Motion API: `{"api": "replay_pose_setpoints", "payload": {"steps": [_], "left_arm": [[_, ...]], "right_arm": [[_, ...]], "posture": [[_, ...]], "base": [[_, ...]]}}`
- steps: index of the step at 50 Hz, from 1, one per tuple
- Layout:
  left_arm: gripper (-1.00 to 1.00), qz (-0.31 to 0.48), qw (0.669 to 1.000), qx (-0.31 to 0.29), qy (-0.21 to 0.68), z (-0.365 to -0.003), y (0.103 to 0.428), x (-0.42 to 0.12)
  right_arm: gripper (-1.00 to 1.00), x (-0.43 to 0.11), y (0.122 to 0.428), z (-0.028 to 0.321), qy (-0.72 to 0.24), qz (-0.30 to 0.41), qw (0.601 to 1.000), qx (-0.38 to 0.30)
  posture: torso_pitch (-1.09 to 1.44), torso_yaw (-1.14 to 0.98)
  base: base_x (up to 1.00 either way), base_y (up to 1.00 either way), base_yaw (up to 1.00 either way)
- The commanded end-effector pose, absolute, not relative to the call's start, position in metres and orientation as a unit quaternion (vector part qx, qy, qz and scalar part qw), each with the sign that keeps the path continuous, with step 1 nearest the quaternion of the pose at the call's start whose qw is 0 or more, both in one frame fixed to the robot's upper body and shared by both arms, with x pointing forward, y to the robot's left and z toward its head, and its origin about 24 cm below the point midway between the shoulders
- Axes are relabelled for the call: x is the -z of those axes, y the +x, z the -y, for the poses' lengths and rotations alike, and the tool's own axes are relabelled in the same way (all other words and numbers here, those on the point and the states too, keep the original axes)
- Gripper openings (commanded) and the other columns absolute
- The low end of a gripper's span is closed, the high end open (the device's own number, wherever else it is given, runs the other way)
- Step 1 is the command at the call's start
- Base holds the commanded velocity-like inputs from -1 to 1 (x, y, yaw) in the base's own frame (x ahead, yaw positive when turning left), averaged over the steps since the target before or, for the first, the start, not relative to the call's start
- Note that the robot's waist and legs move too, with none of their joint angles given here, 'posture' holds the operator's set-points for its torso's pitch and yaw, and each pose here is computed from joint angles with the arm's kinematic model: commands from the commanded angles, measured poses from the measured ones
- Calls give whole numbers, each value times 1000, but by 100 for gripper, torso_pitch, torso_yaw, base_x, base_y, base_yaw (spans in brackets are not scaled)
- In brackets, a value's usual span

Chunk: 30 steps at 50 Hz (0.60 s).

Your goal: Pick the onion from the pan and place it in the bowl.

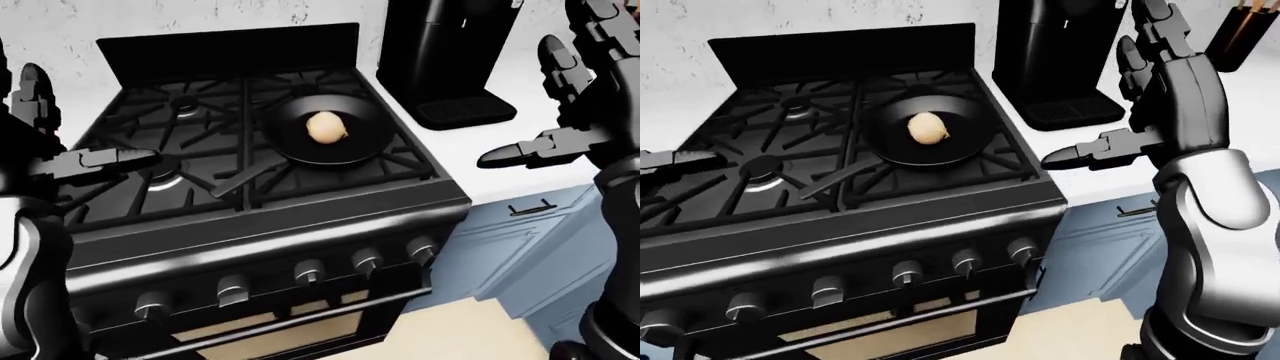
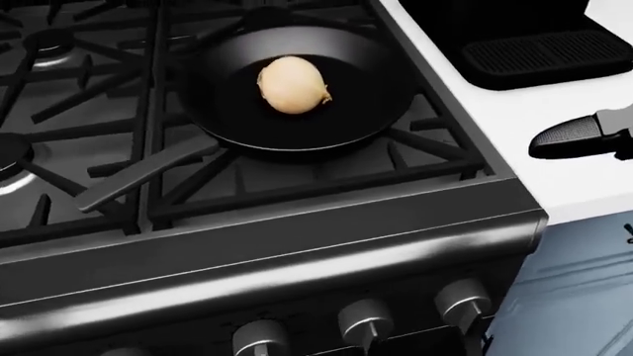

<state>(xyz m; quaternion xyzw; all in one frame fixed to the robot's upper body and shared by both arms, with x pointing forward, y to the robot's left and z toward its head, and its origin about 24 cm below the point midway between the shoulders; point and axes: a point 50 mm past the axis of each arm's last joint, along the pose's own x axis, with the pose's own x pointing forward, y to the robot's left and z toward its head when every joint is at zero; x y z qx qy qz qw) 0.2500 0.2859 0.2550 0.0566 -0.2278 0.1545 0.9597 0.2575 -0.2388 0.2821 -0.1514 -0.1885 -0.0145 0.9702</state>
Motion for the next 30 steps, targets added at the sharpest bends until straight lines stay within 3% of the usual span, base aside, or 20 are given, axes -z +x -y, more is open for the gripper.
{"api": "replay_pose_setpoints", "payload": {"steps": [1,30], "left_arm": [[100,279,943,-165,71,-287,240,-275],[100,281,943,-166,71,-288,239,-277]], "right_arm": [[100,-298,249,234,-165,236,958,11],[100,-303,250,235,-162,244,956,23]], "posture": [[0,0],[0,0]], "base": [[16,9,0],[16,8,0]]}}
